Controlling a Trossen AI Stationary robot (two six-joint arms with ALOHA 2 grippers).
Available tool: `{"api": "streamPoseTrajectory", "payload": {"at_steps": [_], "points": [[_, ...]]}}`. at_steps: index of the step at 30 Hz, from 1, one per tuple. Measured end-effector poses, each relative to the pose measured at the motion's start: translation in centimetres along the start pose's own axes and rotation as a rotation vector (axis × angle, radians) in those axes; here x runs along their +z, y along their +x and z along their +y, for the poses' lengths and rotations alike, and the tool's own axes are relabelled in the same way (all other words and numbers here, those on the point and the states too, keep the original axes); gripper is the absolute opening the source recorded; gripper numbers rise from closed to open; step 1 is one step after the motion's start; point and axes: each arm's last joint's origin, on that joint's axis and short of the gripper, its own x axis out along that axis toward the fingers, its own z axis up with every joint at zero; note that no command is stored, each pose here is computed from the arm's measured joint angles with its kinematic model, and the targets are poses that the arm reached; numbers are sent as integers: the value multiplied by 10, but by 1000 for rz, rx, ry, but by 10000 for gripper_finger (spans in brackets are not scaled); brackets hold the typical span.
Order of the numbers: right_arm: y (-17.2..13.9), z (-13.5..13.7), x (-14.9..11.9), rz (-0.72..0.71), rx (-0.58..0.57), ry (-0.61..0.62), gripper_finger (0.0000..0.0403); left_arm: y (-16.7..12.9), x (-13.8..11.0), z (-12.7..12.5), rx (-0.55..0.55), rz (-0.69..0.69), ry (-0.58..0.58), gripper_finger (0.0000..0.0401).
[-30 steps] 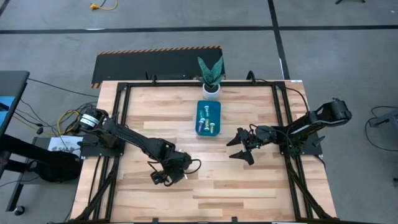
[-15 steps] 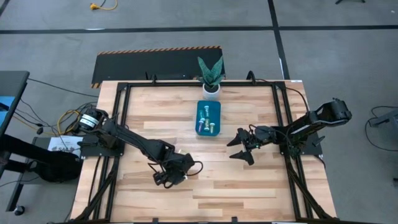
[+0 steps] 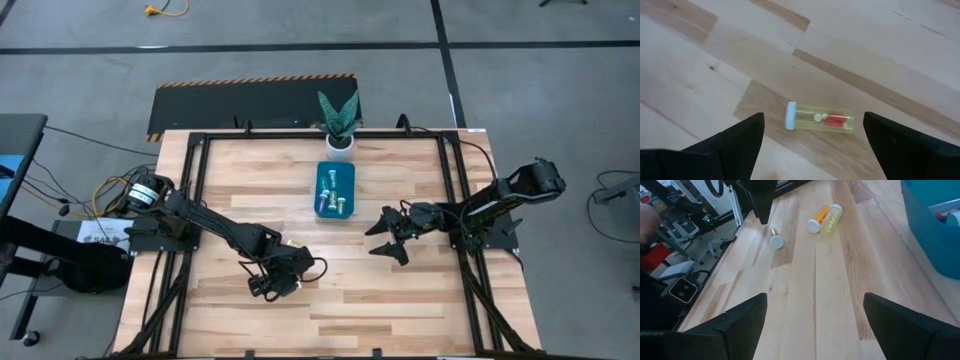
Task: Pick and place pill bottles into a basket
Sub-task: Put the bottom yellow pill bottle into the bin
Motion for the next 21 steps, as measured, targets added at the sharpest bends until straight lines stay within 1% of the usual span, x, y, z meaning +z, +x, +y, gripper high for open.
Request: {"api": "streamPoseTrajectory", "payload": {"at_steps": [2, 21], "points": [[0, 0, 0, 0, 0, 0, 327, 1, -1, -1, -16, -8, -1, 330], [0, 0, 0, 2, -1, -1, 327, 5, -2, -2, -4, -35, 18, 330]]}}
